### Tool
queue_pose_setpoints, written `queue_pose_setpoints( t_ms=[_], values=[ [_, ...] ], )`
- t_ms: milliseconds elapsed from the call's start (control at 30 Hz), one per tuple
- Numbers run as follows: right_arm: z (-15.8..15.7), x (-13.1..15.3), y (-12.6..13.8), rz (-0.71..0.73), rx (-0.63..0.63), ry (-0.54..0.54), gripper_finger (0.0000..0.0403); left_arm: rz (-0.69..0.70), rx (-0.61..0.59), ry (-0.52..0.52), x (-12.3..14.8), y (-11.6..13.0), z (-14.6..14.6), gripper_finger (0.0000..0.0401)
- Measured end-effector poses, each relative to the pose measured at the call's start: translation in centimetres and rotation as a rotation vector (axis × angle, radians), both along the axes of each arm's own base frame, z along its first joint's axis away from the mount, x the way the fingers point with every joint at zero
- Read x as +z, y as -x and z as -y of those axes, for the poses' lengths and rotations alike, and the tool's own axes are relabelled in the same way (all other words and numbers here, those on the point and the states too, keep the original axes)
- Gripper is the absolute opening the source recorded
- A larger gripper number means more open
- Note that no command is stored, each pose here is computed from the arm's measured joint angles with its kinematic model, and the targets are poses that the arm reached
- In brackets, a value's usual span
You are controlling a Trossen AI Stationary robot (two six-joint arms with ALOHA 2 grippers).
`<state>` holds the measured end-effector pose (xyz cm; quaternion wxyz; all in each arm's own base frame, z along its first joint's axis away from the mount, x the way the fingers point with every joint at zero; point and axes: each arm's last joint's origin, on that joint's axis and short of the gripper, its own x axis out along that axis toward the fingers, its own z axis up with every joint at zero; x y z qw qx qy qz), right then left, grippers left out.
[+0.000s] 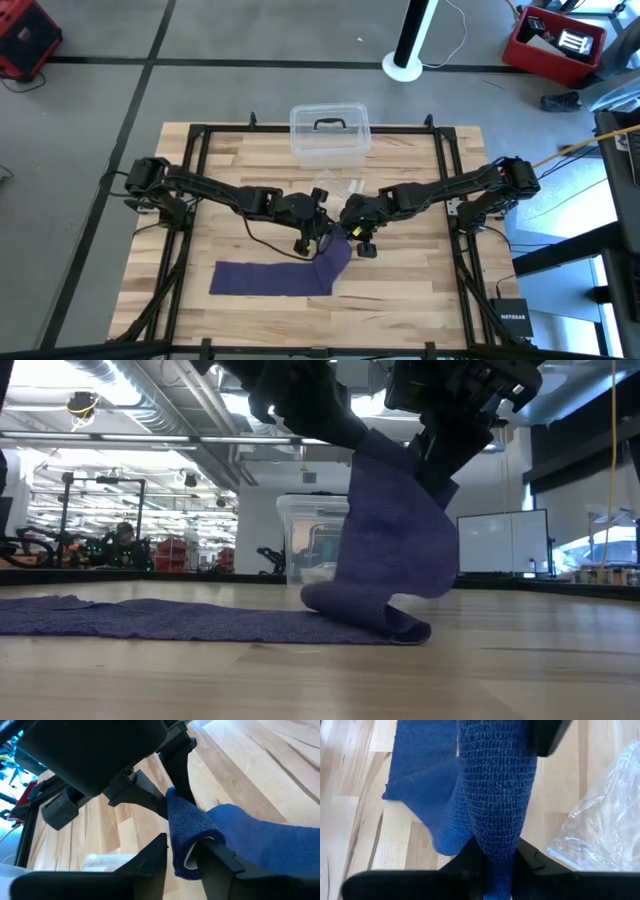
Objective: Roll bandage
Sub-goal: Roll the violet bandage
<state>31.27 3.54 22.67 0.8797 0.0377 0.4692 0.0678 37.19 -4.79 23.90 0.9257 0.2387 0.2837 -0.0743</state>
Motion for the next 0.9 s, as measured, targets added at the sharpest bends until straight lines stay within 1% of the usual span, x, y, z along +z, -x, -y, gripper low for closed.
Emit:
queue_pose_setpoints(
  t_ms=[133, 300, 367, 500, 567, 667, 733, 833, 900],
  values=[
    [0.0, 0.0, 0.0, 0.001, 0.003, 0.0, 0.0054, 0.011, 0.0, 0.003, 0.1, -0.1, 0.0, 0.0113],
    [0.0, 0.0, 0.0, 0.005, 0.003, -0.002, 0.0054, 0.024, -0.019, 0.009, 0.2, -0.1, 0.1, 0.0109],
    [-0.1, 0.0, 0.0, -0.003, -0.003, -0.014, 0.0055, 0.022, -0.023, 0.011, 0.2, -0.1, 0.1, 0.009],
    [-0.1, 0.0, 0.0, -0.011, -0.008, -0.049, 0.0066, 0.028, -0.025, 0.016, 0.2, -0.2, 0.1, 0.0019],
    [-0.1, 0.1, 0.1, -0.018, -0.016, -0.055, 0.0083, 0.035, -0.013, 0.009, 0.3, -0.2, 0.1, 0.0014],
    [0.1, 1.3, 0.5, -0.073, -0.04, -0.016, 0.0121, 0.064, 0.047, -0.033, 1.0, 0.1, 0.1, 0.001],
    [0.2, 2.7, 1.1, -0.11, -0.057, 0.005, 0.0148, 0.092, 0.069, -0.071, 2.1, 0.6, 0.1, 0.0006],
    [0.4, 4.6, 2.5, -0.188, -0.095, 0.001, 0.0183, 0.166, 0.097, -0.118, 4.3, 1.6, -0.1, 0.0007],
    [0.5, 6.0, 3.6, -0.179, -0.108, 0.007, 0.02, 0.208, 0.124, -0.15, 5.7, 2.2, -0.4, 0.0005]
  ],
)
